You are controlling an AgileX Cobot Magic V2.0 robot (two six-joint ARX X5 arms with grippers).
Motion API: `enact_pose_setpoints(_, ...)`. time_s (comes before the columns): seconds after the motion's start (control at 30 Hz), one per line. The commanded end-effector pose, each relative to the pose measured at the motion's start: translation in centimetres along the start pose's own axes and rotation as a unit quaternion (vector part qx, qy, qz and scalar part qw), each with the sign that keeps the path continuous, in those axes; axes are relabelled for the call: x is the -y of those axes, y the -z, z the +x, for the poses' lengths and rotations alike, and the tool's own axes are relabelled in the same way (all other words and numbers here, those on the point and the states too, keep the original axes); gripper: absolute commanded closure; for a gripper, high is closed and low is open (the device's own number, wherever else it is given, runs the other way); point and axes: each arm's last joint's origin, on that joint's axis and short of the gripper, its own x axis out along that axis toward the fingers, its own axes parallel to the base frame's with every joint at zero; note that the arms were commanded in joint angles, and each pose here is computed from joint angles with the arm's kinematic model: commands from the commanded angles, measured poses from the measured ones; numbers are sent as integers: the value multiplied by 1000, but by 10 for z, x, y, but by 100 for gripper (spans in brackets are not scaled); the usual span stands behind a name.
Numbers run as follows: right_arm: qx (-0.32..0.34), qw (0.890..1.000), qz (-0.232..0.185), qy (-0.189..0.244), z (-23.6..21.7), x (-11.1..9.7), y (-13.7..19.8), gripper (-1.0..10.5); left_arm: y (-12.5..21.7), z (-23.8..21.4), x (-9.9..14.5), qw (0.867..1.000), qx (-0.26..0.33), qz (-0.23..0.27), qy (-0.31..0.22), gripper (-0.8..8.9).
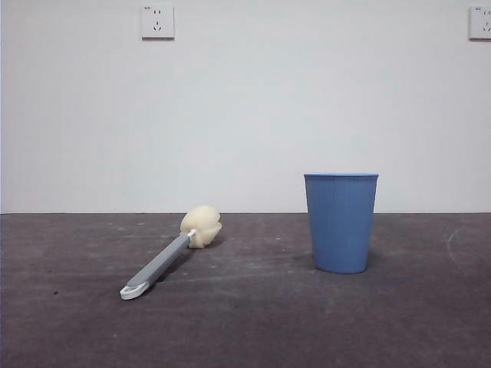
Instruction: Pick up the cup brush,pick up the cup,insert the brush into the cup,clean the cup,put the cup brush back,put the cup back to the fixed position on the table
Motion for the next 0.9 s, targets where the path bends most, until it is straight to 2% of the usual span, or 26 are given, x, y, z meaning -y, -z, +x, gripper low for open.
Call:
enact_pose_setpoints(0.03,4,1000,1,0,0,0,0,946,4,1,0,1000,-2,-10,-1,817)
enact_pose_setpoints(0.67,4,1000,0,0,0,0,0,946,4,1,-1,1000,-2,-10,-3,817)
enact_pose_setpoints(0.7,9,1000,-19,3,-1,0,-1,946,4,1,-1,1000,-2,-10,-3,817)
enact_pose_setpoints(0.8,51,996,-56,48,-5,2,-4,946,4,1,-1,1000,-2,-10,-3,817)
enact_pose_setpoints(0.87,117,987,-65,91,-13,3,-10,946,4,1,-1,1000,-2,-10,-3,817)
enact_pose_setpoints(0.9,149,981,-69,98,-16,3,-12,946,4,1,-1,1000,-2,-10,-3,817)
